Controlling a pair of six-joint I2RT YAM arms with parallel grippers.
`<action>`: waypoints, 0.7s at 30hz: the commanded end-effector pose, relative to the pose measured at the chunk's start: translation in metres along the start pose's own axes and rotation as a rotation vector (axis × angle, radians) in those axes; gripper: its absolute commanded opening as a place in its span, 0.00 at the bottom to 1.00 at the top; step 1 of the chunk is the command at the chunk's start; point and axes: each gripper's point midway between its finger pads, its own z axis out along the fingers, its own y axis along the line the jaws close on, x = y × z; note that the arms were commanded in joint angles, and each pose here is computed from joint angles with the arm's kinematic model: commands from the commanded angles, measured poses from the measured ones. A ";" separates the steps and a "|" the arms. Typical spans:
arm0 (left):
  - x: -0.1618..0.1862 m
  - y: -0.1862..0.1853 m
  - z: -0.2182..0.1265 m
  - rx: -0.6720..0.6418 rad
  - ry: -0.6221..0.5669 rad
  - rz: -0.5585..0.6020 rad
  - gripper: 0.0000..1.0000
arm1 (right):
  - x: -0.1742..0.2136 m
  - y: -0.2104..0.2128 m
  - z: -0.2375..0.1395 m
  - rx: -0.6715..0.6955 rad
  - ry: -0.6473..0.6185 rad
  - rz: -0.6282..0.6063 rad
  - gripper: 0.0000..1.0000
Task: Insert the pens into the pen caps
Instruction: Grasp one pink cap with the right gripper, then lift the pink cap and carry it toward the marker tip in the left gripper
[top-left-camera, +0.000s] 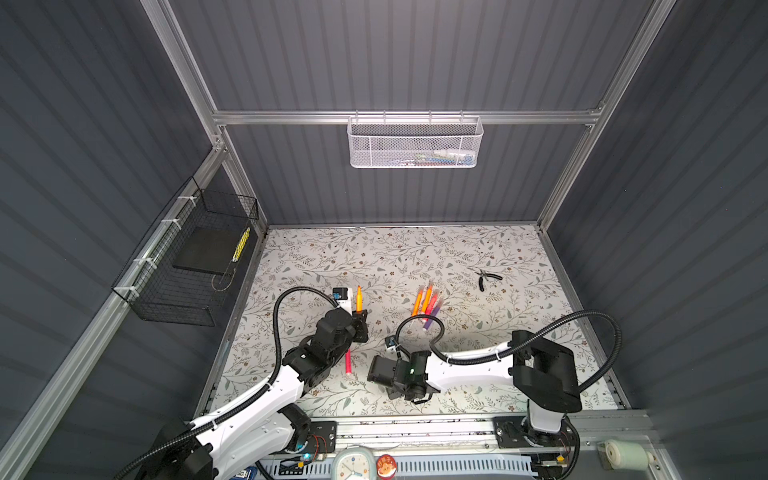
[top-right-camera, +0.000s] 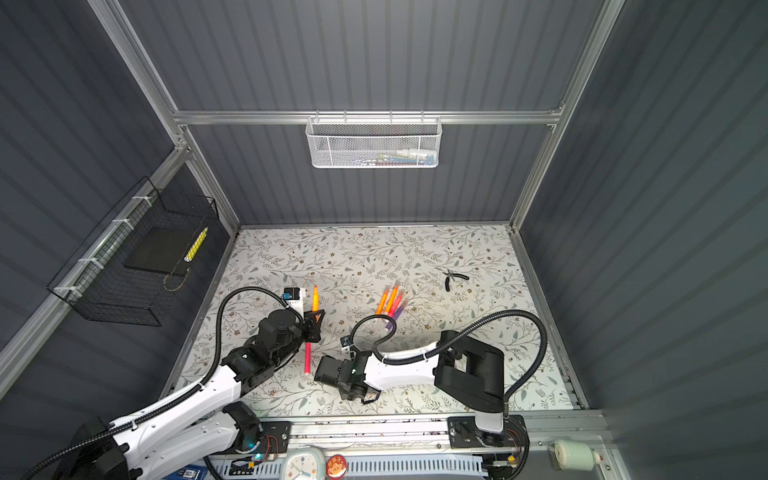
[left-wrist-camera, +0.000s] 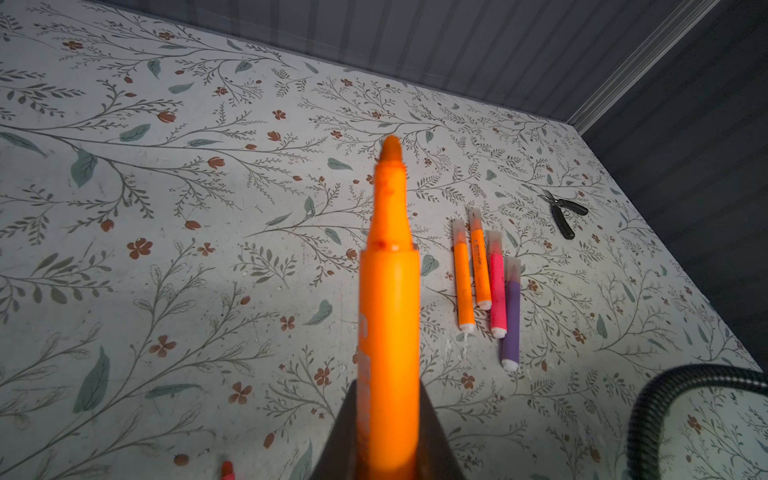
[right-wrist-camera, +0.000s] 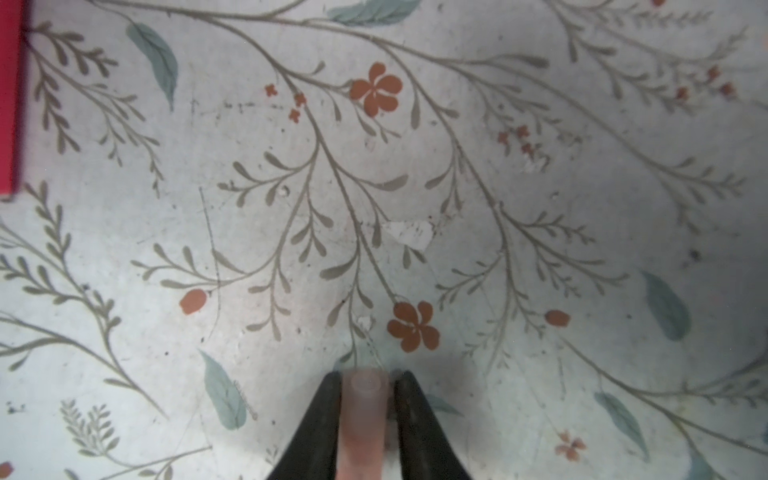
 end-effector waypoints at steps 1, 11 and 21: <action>-0.003 -0.005 -0.002 0.032 -0.010 0.009 0.00 | 0.023 -0.012 0.020 0.043 0.065 -0.012 0.21; -0.001 -0.028 -0.004 0.168 -0.004 0.036 0.00 | -0.017 -0.034 -0.014 -0.122 -0.105 0.143 0.11; 0.000 -0.080 -0.017 0.477 -0.001 0.083 0.00 | -0.081 -0.094 -0.083 -0.329 -0.384 0.363 0.03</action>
